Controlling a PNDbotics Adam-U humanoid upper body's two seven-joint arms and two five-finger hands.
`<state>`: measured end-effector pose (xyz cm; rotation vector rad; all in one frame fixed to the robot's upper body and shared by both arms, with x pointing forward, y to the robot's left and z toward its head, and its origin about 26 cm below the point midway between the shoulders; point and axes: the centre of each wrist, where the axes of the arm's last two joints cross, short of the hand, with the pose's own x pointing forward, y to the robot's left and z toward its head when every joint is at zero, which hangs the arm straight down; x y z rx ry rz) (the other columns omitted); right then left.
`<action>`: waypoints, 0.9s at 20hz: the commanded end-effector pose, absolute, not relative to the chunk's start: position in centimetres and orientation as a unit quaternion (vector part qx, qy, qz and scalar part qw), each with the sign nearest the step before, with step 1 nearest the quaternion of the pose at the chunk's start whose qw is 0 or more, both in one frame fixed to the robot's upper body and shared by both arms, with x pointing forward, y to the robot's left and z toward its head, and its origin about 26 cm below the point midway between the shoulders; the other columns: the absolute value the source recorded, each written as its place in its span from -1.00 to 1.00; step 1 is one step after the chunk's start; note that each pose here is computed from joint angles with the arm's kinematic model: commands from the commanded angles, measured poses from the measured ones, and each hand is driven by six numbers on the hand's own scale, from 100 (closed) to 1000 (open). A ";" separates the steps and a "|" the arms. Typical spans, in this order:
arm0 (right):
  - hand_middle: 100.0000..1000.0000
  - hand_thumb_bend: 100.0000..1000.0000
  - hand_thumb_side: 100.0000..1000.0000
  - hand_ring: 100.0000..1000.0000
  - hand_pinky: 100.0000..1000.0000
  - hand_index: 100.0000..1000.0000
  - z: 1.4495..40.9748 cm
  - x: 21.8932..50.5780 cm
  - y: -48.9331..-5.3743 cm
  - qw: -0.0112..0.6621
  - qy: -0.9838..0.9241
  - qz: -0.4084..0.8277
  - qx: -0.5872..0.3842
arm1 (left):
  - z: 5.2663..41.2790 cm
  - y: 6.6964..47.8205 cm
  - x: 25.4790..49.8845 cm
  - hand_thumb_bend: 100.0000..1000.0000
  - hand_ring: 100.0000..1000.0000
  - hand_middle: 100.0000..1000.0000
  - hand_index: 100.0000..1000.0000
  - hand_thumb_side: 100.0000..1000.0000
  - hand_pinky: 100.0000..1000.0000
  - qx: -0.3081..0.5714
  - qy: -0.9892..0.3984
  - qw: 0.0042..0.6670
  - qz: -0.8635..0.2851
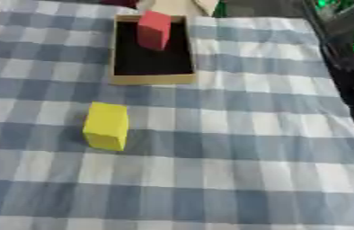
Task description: Pick up objects on the table and place them in the box.
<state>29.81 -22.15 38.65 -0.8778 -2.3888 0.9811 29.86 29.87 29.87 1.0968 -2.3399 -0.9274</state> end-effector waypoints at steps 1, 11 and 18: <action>0.23 -0.79 0.36 0.72 0.61 0.62 39.7 28.2 -23.3 0.173 -0.883 0.302 -0.315 | 31.5 29.1 29.4 -0.83 0.34 0.32 0.75 0.84 0.28 0.404 -0.787 0.195 -0.423; 0.24 -0.75 0.37 0.71 0.61 0.61 38.6 28.5 -25.4 0.143 -0.908 0.235 -0.316 | 31.8 25.7 29.7 -0.35 0.42 0.40 0.78 0.68 0.34 0.352 -0.692 0.243 -0.582; 0.24 -0.74 0.38 0.69 0.60 0.59 37.6 28.8 -26.2 0.141 -0.918 0.196 -0.315 | 31.0 23.8 29.9 0.05 0.51 0.46 0.80 0.57 0.43 0.321 -0.627 0.278 -0.653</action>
